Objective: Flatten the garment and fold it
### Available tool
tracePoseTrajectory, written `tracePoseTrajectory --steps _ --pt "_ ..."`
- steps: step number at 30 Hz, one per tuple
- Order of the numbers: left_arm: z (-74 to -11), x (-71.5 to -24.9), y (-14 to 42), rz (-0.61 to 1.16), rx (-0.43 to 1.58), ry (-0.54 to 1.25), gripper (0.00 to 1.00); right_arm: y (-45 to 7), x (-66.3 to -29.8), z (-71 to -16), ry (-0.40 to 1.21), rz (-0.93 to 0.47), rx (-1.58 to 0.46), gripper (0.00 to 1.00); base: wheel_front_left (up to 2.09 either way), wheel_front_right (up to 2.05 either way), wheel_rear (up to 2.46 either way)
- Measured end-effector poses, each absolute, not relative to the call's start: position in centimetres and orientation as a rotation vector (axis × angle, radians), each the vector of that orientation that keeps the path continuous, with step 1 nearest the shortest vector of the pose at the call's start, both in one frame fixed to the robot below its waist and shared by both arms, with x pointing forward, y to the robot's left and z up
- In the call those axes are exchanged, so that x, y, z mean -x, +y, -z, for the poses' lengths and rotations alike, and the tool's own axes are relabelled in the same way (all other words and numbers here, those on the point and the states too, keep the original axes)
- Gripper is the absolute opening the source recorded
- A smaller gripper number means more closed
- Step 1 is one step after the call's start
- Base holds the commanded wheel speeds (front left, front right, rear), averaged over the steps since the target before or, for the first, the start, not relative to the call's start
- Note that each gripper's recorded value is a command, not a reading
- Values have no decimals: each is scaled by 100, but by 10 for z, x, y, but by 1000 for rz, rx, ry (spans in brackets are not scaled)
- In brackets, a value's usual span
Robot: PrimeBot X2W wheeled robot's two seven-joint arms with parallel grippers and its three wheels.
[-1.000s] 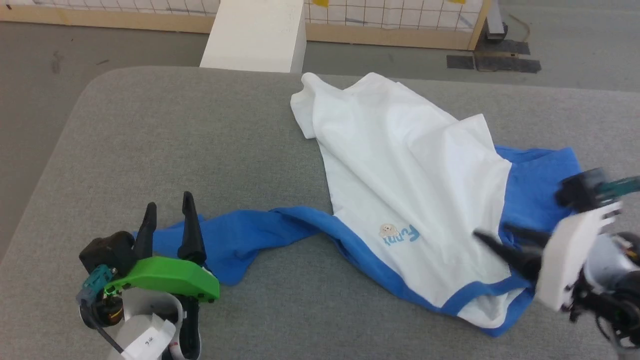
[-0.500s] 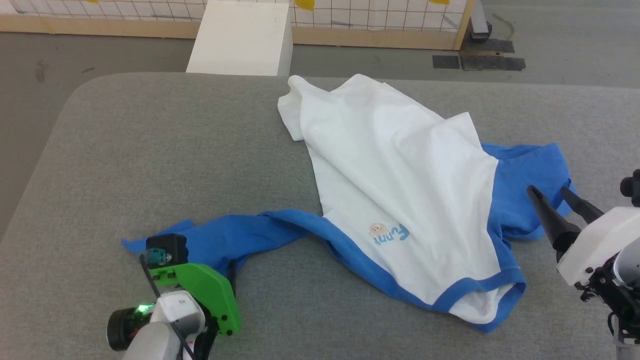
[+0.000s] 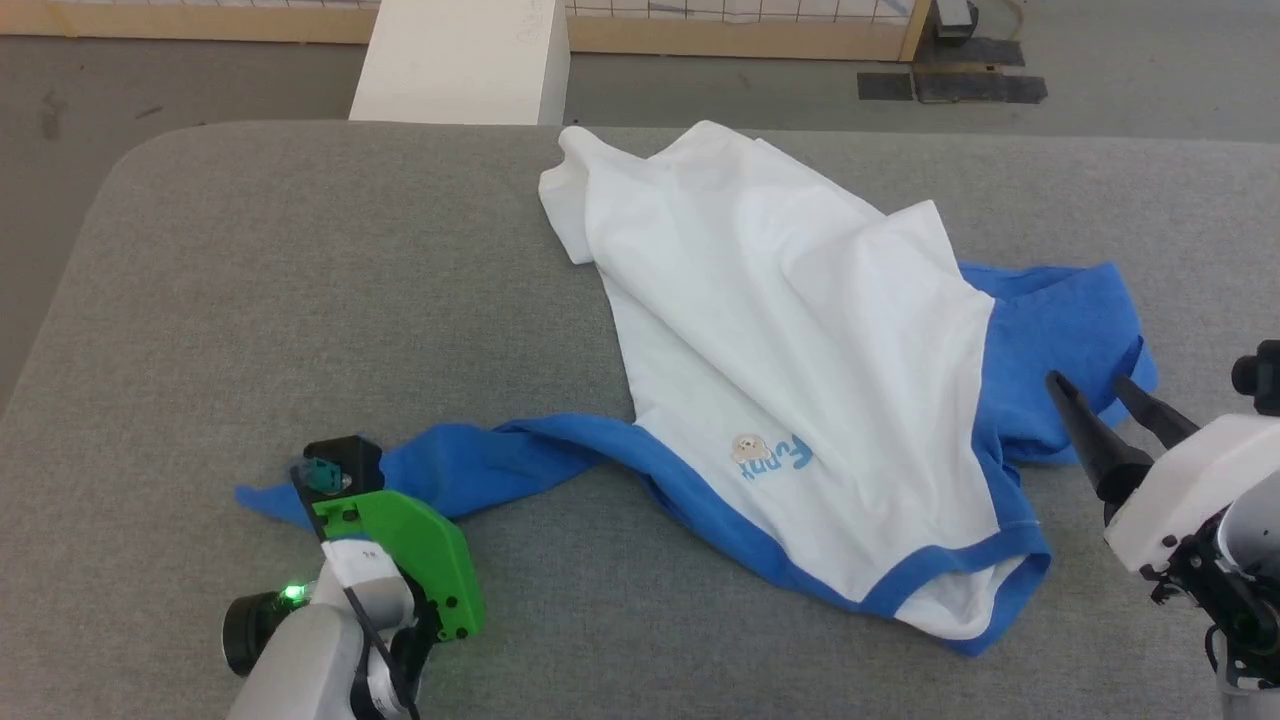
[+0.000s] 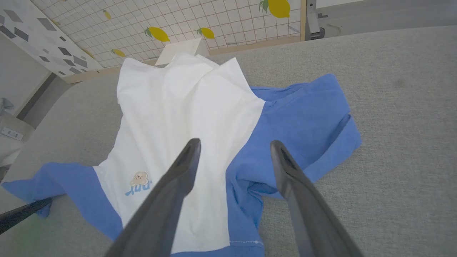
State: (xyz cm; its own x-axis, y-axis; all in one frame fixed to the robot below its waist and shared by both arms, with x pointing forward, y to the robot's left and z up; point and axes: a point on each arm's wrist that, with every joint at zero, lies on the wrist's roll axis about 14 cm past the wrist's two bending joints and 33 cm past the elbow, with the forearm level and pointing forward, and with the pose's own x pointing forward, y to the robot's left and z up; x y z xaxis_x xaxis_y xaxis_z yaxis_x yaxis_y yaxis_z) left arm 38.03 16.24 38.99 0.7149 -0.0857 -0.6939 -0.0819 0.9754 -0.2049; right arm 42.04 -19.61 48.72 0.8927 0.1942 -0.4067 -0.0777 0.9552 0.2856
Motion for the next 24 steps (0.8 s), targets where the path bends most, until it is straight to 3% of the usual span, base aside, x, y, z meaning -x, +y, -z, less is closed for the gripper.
tracePoseTrajectory --steps 5,10,17,18,19,20,24 --pt "-399 -380 179 -55 323 739 0 -195 -422 -486 441 -143 -268 100 0 0 0" --pt "-418 -362 234 -201 369 689 0 -190 -423 -485 442 -153 -261 100 0 0 0" --pt "-420 -333 265 -293 386 742 0 -177 -428 -483 452 -187 -255 100 0 0 0" --pt "-418 -331 265 -297 394 753 9 -175 -428 -482 453 -191 -255 100 0 0 0" --pt "-415 -327 264 -301 409 773 39 -174 -428 -482 456 -195 -254 100 0 0 0" --pt "-413 -325 263 -303 420 789 100 -172 -428 -481 459 -199 -254 100 0 0 0" --pt "-421 -329 258 -296 463 748 100 -171 -426 -478 468 -201 -254 100 0 0 0"
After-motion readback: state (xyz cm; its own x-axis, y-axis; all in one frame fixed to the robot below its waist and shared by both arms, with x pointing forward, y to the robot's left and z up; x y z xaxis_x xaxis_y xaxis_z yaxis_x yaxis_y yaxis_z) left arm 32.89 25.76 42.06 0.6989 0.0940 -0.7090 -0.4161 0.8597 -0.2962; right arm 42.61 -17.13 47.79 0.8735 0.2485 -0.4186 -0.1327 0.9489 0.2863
